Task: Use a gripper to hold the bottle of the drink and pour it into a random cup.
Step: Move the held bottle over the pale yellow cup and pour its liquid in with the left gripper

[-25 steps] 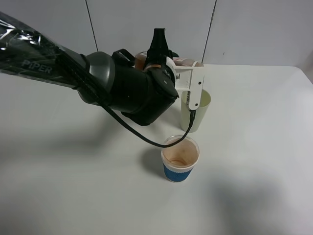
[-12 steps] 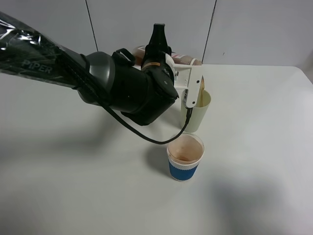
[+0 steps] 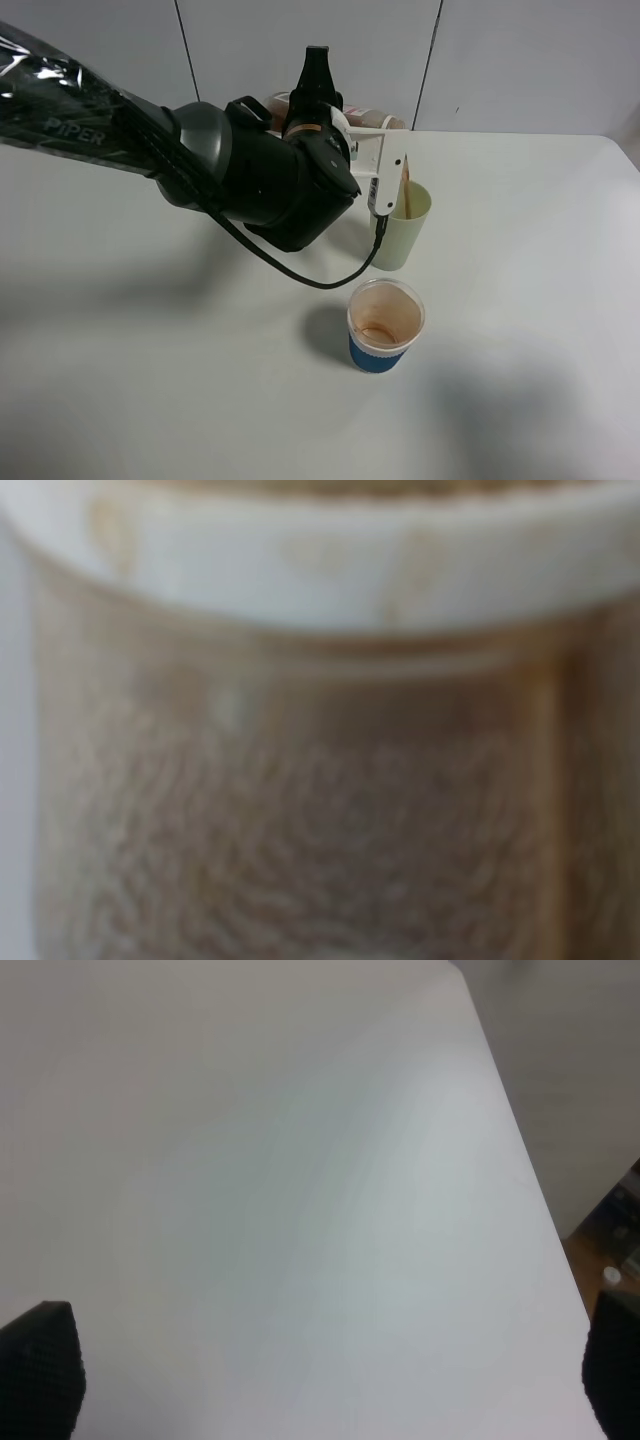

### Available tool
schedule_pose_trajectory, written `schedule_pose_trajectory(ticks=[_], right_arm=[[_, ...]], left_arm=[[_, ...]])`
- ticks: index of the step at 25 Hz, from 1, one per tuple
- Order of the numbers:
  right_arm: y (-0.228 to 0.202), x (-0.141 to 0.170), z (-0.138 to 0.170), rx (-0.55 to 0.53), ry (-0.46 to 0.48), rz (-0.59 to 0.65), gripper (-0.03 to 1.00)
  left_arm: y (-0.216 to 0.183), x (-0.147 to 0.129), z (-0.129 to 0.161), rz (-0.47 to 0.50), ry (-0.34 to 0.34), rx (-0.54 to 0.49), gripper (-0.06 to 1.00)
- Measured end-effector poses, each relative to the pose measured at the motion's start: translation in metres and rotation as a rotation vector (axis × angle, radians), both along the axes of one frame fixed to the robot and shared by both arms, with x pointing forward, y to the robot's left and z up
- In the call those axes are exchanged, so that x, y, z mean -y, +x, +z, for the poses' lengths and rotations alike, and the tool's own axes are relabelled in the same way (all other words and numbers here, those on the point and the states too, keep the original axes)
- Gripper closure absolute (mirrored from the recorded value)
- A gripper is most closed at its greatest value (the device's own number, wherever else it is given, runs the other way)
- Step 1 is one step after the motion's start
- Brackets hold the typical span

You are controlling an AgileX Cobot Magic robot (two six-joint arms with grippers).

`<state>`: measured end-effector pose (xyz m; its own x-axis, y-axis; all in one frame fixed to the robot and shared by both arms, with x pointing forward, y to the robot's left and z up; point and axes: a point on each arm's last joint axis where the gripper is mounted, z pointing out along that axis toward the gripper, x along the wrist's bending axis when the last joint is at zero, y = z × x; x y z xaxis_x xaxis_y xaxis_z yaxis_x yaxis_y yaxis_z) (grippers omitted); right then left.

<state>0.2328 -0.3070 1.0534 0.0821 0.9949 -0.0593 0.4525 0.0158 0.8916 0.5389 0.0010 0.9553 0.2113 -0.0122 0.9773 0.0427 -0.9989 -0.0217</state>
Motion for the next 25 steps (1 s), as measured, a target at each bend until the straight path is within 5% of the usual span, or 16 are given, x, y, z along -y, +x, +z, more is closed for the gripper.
schedule_pose_trajectory(ticks=[25], right_arm=[[0.0000,0.0000,0.0000,0.000,0.000,0.000,-0.02]], left_arm=[[0.0031,-0.0013,0.0025,-0.010,0.020,0.027,0.62]])
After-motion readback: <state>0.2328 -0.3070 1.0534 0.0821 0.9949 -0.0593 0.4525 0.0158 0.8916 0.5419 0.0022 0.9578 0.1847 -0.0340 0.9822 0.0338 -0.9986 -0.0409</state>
